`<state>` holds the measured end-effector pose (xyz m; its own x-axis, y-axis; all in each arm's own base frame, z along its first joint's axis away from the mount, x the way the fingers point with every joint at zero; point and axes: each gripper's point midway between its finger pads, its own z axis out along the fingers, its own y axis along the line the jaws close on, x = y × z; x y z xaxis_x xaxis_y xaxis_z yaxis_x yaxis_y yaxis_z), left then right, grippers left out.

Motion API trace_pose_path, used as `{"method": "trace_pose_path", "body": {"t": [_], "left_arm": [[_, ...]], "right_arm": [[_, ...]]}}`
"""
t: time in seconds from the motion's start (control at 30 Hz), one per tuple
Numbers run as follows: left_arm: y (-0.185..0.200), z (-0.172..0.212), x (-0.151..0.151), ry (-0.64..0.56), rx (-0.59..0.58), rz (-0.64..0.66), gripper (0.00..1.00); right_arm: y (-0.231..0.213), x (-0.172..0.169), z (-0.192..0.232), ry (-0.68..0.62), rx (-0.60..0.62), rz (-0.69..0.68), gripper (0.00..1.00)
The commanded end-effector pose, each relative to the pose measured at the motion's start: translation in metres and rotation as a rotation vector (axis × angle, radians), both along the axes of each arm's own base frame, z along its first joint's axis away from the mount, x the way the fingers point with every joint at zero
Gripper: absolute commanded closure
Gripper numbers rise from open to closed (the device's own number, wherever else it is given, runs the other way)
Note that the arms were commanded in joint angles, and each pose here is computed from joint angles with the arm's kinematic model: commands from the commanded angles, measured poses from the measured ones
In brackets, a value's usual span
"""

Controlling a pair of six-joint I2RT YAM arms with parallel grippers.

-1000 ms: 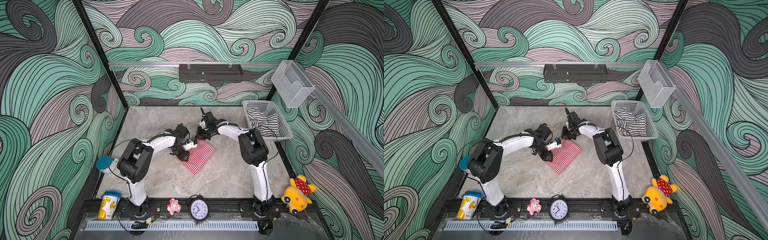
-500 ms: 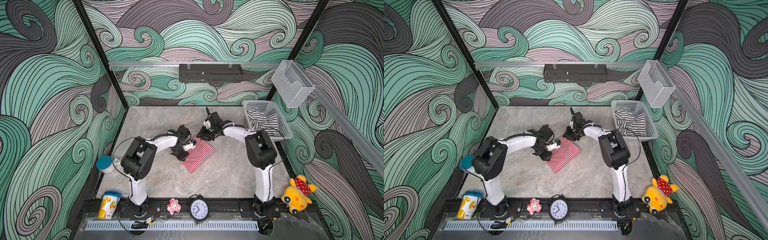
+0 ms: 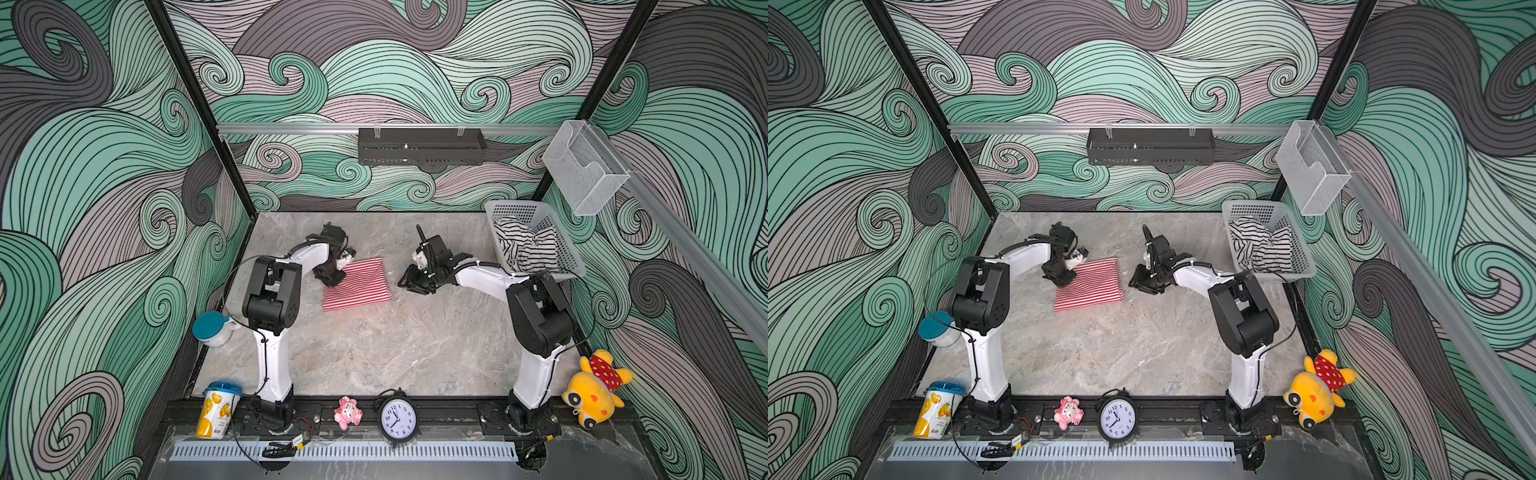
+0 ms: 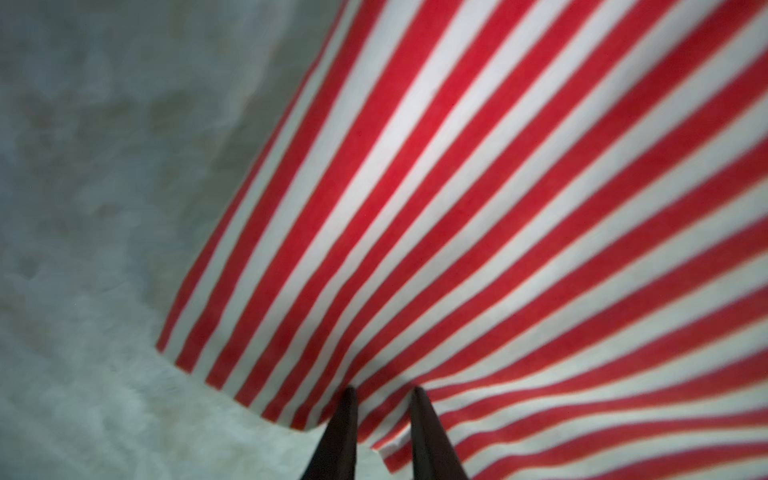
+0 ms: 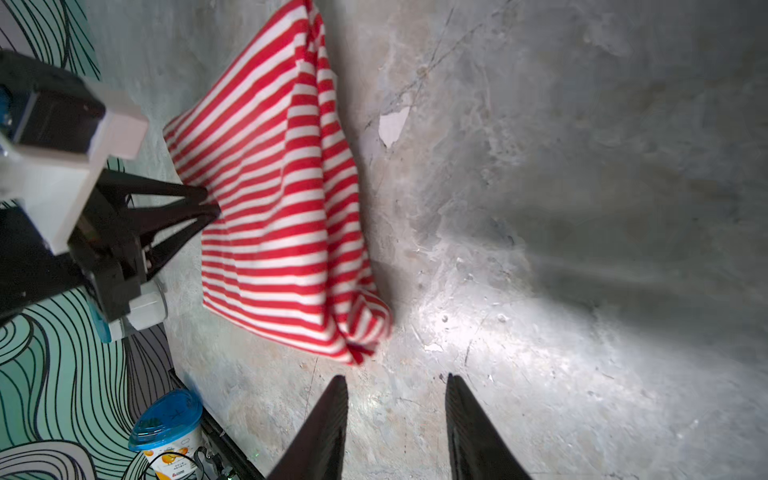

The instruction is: Fold and stack the tank tops

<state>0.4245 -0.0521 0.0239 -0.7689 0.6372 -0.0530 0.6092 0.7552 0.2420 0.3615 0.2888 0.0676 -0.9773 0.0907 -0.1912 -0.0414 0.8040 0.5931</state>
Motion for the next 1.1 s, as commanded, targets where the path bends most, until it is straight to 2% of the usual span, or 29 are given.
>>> {"method": "trace_pose_path", "body": {"t": [0.0, 0.17, 0.27, 0.33, 0.47, 0.67, 0.83, 1.07], "left_arm": [[0.050, -0.003, 0.013, 0.029, 0.149, 0.011, 0.78], [0.103, 0.020, 0.047, -0.095, 0.327, 0.020, 0.78], [0.117, 0.037, 0.052, -0.141, 0.389, 0.034, 0.80], [0.100, 0.054, 0.048, -0.162, 0.301, 0.052, 0.79], [0.044, 0.081, 0.037, -0.209, 0.132, 0.048, 0.78], [-0.056, 0.072, 0.015, -0.149, -0.084, -0.028, 0.77], [-0.095, 0.046, 0.020, -0.100, -0.125, -0.046, 0.76], [-0.098, 0.015, 0.021, -0.037, -0.116, -0.029, 0.77]], "right_arm": [[0.008, 0.003, 0.017, -0.052, 0.023, -0.014, 0.59], [0.017, -0.003, 0.019, -0.057, 0.035, -0.008, 0.58], [0.015, -0.006, 0.019, -0.057, 0.037, -0.015, 0.58], [0.013, -0.008, 0.021, -0.064, 0.038, -0.021, 0.58], [0.008, -0.012, 0.022, -0.070, 0.040, -0.039, 0.58], [-0.006, -0.020, 0.017, -0.072, -0.001, -0.066, 0.53], [-0.014, -0.028, 0.021, -0.083, -0.008, -0.074, 0.46], [-0.028, -0.039, 0.027, -0.103, -0.014, -0.098, 0.46]]}}
